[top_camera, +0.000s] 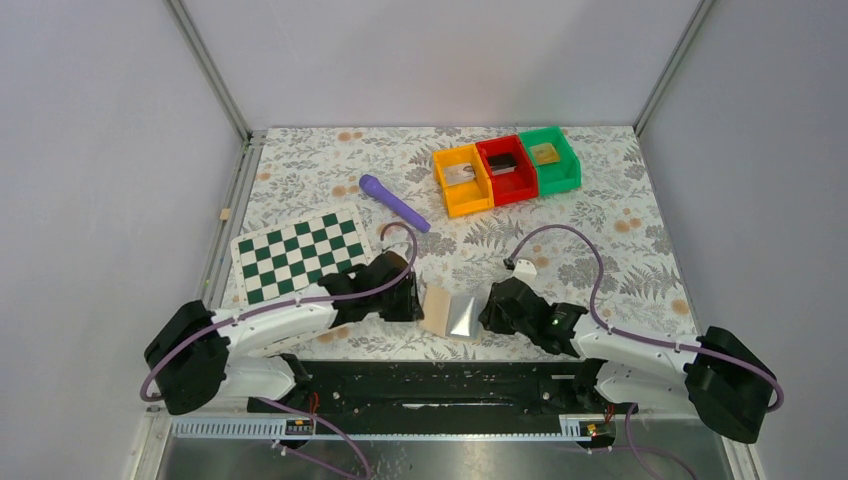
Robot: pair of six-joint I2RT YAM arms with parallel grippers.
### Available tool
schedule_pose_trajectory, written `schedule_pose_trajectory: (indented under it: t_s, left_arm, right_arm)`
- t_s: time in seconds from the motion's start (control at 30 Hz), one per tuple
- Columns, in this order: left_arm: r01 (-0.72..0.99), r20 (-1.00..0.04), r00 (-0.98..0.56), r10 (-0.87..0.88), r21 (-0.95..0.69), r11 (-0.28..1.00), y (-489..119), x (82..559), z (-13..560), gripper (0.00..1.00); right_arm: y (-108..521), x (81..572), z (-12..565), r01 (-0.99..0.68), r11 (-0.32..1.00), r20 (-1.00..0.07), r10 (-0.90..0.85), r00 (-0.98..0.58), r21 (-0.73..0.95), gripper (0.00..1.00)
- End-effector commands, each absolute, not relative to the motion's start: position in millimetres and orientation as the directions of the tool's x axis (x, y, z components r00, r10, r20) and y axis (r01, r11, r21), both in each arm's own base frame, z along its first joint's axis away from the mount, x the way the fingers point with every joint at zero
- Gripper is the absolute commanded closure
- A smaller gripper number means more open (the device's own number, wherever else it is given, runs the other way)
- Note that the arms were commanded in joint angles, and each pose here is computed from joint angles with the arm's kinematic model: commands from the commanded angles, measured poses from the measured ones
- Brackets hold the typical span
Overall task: Take the credit cards out of the card holder
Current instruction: Remove the credit card from the card holder.
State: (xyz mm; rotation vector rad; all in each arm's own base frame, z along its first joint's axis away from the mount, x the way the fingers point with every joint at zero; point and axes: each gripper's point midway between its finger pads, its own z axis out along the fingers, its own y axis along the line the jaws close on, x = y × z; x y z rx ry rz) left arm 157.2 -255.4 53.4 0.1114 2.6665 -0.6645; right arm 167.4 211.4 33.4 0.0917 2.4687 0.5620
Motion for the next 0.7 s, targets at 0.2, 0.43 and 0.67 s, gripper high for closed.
schedule_pose_trajectory:
  t_s: [0.2, 0.43, 0.67]
  left_arm:
    - [0.359, -0.460, -0.888, 0.015, -0.671, 0.648, -322, 158, 150, 0.71]
    - [0.416, -0.442, -0.892, 0.094, -0.721, 0.554, -347, 150, 145, 0.72]
    - [0.344, -0.377, -0.913, 0.159, -0.497, 0.797, -315, 166, 69, 0.77]
  right_arm:
    - [211, 174, 39, -0.073, 0.890, -0.567, 0.222, -0.793, 0.451, 0.69]
    - [218, 177, 40, -0.079, 0.877, -0.565, 0.235, -0.791, 0.475, 0.71]
    - [225, 179, 36, -0.077, 0.872, -0.551, 0.235, -0.801, 0.484, 0.72]
